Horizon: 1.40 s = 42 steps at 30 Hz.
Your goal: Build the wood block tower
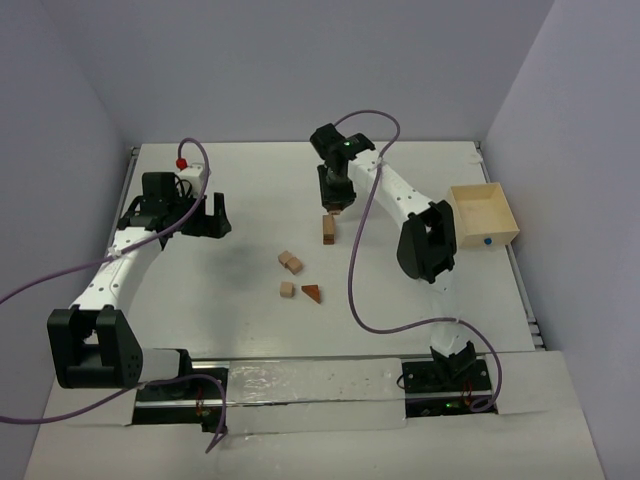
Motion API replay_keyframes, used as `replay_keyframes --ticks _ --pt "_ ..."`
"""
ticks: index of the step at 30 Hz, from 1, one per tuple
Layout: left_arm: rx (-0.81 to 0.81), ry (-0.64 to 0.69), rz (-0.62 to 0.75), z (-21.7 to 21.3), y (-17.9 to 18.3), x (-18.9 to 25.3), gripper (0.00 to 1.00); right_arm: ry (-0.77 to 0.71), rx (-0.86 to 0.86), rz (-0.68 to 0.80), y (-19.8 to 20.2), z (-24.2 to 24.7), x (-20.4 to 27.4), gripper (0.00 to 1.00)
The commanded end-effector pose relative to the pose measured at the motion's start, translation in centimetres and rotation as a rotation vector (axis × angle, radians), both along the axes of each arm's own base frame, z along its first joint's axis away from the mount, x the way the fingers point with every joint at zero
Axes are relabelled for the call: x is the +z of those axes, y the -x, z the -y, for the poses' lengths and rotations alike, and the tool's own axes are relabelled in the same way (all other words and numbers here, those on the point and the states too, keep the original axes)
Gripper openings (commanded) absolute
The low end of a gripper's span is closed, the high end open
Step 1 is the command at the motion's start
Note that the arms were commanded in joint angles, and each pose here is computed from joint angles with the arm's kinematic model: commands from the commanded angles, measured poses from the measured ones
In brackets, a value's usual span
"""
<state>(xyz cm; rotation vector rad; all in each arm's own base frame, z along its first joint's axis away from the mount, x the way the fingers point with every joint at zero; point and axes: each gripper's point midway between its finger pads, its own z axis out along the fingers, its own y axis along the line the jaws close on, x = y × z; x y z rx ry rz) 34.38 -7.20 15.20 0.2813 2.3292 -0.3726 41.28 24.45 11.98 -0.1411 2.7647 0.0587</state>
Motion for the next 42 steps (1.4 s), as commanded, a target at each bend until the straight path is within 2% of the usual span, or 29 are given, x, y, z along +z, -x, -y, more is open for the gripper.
replay_keyframes --ticks 1,11,42 --pt "0.002 0.008 0.05 0.2 -0.5 1.3 0.99 -0.056 0.005 -0.038 -0.5 0.1 -0.1 0.0" --pt "0.003 0.008 0.045 0.2 -0.6 1.1 0.99 -0.061 -0.002 0.0 -1.8 0.1 0.7 0.0" --pt "0.0 0.006 0.05 0.2 -0.6 1.2 0.99 -0.007 0.021 -0.06 -0.6 -1.1 -2.8 0.04"
